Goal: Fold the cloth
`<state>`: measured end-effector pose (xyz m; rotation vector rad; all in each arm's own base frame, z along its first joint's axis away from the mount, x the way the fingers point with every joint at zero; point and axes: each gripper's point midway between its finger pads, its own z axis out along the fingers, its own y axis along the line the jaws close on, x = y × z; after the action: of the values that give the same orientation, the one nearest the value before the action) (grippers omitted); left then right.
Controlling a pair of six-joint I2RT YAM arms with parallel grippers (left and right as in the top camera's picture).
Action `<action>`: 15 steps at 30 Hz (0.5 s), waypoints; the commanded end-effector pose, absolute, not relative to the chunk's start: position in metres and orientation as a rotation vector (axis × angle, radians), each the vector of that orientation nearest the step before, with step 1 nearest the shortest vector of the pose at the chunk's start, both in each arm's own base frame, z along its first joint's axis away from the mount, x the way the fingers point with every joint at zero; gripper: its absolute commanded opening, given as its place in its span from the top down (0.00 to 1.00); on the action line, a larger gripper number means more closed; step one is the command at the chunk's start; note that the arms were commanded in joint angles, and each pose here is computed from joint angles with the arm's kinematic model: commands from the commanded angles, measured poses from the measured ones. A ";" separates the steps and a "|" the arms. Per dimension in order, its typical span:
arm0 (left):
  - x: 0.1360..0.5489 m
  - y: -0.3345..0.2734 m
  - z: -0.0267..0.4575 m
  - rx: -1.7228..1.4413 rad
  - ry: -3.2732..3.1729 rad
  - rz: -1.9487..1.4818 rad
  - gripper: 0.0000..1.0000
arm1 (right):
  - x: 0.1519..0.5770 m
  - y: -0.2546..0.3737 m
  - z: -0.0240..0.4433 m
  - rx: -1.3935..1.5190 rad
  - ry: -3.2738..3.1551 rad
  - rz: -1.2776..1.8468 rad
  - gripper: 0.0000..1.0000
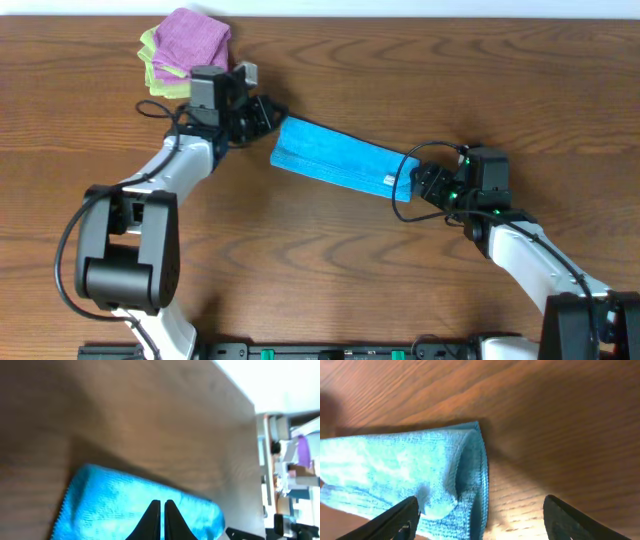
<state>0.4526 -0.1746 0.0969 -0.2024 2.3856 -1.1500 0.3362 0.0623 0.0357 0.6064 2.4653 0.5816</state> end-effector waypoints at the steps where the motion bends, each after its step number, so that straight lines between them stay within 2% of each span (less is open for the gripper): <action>1: 0.451 -0.183 0.087 -0.169 2.418 -1.073 0.94 | 0.335 0.065 0.039 0.670 2.457 0.636 0.19; 11: 0.437 -0.188 0.023 -0.200 2.577 -1.022 0.94 | 0.334 0.065 0.038 0.698 2.460 0.641 0.16; 15: 0.437 -0.185 0.011 -0.222 2.598 -0.985 0.94 | 0.333 0.065 0.036 0.701 2.465 0.639 0.16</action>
<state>0.4324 -0.1872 0.0165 -0.2423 2.5968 -1.0389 0.3330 0.0655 0.0344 0.6772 2.4717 0.6251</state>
